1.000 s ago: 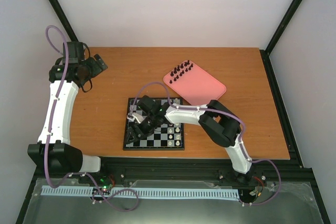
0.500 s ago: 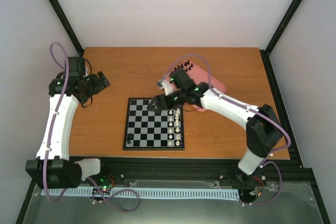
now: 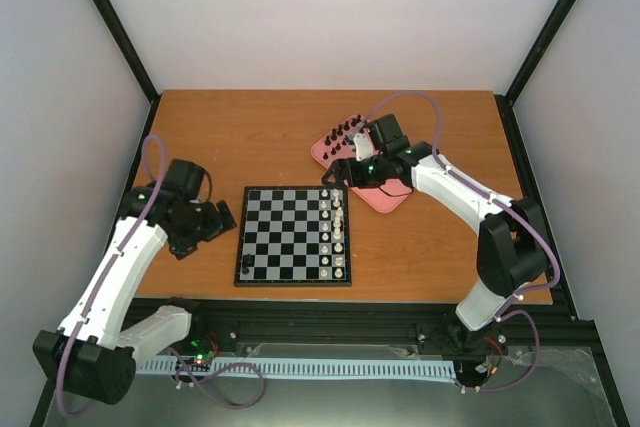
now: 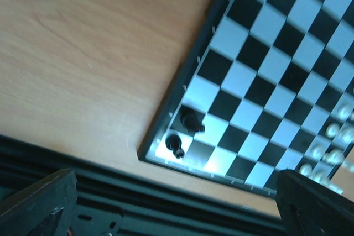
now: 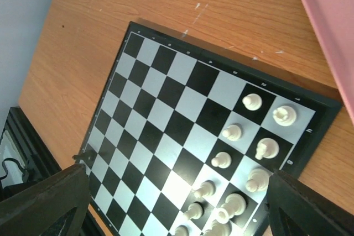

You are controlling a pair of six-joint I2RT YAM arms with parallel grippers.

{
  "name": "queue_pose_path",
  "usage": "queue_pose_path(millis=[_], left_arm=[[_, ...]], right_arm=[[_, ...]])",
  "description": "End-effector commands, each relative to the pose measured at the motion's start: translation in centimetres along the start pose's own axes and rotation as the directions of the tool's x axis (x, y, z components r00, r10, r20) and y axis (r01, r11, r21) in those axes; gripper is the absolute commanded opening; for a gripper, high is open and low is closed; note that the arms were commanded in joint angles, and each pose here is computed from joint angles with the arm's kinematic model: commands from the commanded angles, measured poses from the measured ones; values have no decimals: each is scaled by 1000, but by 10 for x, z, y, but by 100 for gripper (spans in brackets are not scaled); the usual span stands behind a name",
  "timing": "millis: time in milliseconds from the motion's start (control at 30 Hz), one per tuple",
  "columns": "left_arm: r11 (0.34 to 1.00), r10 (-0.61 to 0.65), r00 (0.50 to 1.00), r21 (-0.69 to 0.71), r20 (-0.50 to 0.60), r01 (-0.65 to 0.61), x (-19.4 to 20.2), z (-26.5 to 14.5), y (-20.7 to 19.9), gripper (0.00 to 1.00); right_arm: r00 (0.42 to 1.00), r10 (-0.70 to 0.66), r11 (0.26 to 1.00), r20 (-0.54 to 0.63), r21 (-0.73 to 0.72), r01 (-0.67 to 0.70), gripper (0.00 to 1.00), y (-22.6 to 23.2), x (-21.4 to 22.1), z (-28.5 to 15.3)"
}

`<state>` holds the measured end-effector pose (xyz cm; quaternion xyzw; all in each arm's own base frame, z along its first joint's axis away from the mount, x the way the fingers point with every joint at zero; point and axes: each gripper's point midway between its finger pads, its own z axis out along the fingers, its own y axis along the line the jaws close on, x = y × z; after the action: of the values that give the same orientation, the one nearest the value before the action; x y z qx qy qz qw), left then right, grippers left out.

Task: Set up the chess pieces on the board
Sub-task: Pick up the chess piece from the storage box.

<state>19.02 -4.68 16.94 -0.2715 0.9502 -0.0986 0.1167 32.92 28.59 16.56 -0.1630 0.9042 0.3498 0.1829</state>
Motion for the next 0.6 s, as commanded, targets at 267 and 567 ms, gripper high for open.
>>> queue_pose_path(millis=[267, 567], left_arm=[[982, 146, 989, 122, -27, -141, 53, 47, -49, 100], [975, 204, 979, 98, -14, -202, 55, 83, -49, 100]], right_arm=[[999, 42, 999, -22, 5, -42, 100, -29, 14, -3], [999, 46, 999, -14, 5, -46, 100, -33, 16, -12]])
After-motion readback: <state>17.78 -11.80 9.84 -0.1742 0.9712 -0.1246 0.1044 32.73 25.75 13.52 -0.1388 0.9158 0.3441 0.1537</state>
